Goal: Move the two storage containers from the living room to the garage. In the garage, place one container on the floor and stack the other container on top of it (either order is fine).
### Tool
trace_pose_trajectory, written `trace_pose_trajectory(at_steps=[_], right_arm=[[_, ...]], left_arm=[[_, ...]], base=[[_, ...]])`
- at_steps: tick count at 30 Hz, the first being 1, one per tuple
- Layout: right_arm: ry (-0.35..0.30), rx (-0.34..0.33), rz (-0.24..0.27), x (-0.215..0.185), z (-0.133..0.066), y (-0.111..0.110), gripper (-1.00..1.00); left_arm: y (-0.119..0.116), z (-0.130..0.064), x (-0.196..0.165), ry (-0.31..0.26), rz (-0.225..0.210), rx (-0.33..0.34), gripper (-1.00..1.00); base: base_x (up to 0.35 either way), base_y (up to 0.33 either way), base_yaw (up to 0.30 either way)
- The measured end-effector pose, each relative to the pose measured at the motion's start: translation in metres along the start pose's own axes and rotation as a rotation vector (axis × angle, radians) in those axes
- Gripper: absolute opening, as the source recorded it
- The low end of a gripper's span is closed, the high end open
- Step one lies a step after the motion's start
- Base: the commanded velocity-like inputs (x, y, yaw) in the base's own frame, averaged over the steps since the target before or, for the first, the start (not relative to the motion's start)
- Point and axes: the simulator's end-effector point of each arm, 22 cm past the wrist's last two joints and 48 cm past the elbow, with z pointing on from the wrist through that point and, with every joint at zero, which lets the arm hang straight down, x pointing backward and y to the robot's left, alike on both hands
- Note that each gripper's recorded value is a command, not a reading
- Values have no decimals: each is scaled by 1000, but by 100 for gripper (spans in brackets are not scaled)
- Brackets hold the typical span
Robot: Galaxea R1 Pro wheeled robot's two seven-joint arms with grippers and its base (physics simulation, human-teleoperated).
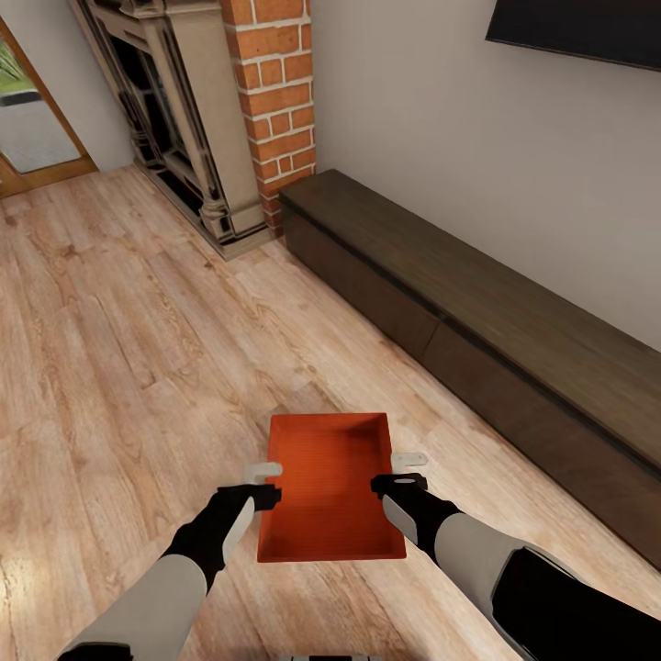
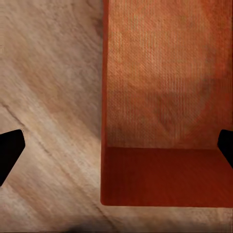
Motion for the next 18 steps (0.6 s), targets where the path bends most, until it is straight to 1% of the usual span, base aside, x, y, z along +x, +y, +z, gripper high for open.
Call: trace_pose_trajectory(at_steps=[4, 18], right_arm=[[0, 0, 0, 0, 0, 0, 100], [1, 0, 0, 0, 0, 0, 100]], left_arm=[[2, 1, 3, 7, 1, -14, 100], [3, 1, 2, 2, 1, -16, 100]], base=[[0, 0, 0], [0, 0, 0]])
